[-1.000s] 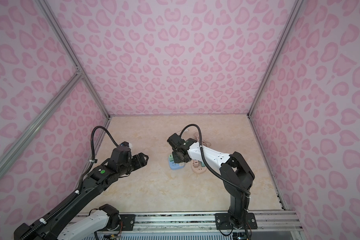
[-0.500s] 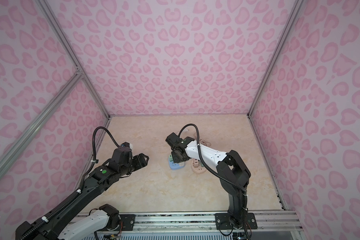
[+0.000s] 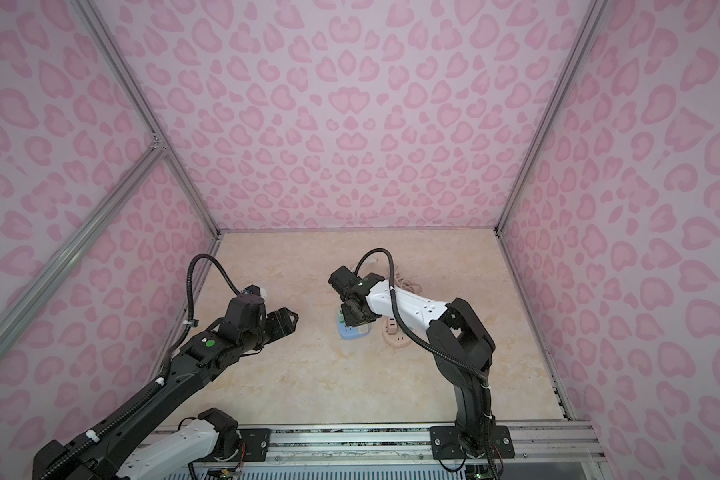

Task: Insert the plug
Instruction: 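Lower the white charger prongs into the blue strip socket with the right gripper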

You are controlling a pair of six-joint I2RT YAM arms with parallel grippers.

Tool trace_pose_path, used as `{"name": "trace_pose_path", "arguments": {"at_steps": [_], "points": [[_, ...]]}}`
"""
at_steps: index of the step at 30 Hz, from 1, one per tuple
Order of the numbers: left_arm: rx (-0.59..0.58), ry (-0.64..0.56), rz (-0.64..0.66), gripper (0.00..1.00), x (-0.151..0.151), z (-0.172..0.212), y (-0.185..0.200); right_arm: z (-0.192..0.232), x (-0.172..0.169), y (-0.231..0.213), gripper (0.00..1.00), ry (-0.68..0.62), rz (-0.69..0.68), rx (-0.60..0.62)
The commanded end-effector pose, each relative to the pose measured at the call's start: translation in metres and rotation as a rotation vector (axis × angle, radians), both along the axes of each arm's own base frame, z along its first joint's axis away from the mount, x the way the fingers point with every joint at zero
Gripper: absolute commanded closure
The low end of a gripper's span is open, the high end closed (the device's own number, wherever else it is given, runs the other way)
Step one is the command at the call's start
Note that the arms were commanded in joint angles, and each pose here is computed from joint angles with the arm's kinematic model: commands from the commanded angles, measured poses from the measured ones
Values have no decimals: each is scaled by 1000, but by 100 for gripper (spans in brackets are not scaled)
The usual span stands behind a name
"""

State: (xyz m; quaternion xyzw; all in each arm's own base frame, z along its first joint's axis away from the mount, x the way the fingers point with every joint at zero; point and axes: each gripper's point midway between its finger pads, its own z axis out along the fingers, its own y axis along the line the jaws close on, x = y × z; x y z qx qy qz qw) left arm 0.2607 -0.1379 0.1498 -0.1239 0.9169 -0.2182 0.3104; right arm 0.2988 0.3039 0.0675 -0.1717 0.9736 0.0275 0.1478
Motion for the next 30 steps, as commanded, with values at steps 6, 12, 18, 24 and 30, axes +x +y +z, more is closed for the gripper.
{"name": "trace_pose_path", "arguments": {"at_steps": [6,12,18,24,30], "points": [[-8,-38,8,19,2,8,1,-22,-19,-19,100,62,-106,-63],[-13,-39,14,19,-3,9,4,-19,-20,-13,100,43,-134,-57],[-6,-44,13,20,-6,10,7,-19,-23,-8,100,62,-143,-20],[-8,-51,20,20,-7,12,9,-16,-24,-5,94,70,-124,-5],[-10,-52,25,20,-8,13,10,-7,-21,-7,83,59,-95,-11]]}}
